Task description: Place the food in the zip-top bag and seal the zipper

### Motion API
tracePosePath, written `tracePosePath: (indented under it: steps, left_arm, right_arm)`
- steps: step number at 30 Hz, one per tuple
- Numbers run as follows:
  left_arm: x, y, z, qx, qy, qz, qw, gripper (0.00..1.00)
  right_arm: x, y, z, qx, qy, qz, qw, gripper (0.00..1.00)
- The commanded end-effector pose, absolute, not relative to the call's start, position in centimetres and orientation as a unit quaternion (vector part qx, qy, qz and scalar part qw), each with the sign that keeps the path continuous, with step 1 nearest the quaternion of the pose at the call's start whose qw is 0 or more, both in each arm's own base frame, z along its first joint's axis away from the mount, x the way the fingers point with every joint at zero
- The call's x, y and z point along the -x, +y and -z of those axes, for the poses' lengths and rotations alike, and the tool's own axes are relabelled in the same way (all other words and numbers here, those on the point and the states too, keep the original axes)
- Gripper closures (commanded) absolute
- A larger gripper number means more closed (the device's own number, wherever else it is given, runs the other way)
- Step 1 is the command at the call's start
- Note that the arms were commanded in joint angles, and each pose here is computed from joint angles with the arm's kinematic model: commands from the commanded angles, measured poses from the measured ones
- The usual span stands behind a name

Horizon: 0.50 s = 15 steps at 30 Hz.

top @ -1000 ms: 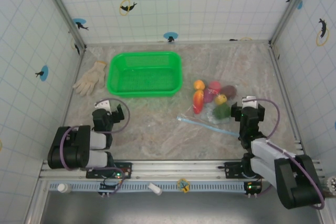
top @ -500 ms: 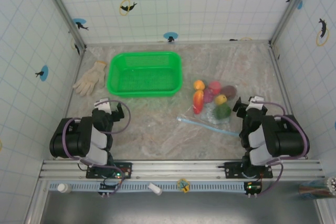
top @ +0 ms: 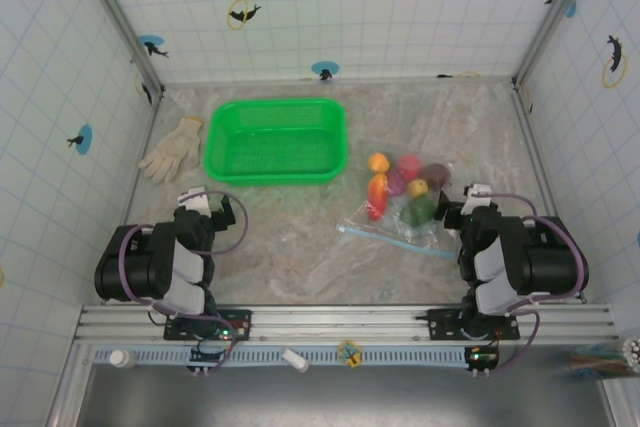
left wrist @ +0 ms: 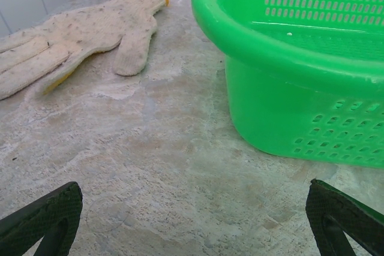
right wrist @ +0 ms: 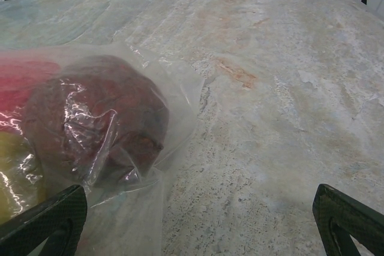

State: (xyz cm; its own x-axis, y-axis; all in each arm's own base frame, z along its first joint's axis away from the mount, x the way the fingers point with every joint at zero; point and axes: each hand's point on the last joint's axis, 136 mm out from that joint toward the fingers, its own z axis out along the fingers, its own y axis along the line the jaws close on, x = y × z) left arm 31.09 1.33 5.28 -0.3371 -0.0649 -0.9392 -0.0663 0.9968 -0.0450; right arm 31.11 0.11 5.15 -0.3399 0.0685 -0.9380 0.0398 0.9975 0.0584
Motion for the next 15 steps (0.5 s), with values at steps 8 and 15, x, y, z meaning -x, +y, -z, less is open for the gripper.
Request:
tracePosePath:
  steps: [8,15]
  left_arm:
    - [-31.33,1.44,-5.82,0.043,0.811,0.002,0.584,0.02]
    - [-31.25,1.46,-5.83,0.043,0.81,0.001,0.585,0.02]
  right_arm:
    - [-31.03,0.29,-5.12,-0.027,0.819,-0.024,0.573,0.0]
    - [-31.11,0.48,-5.16,-0.022,0.819,-0.034,0.573,0.0]
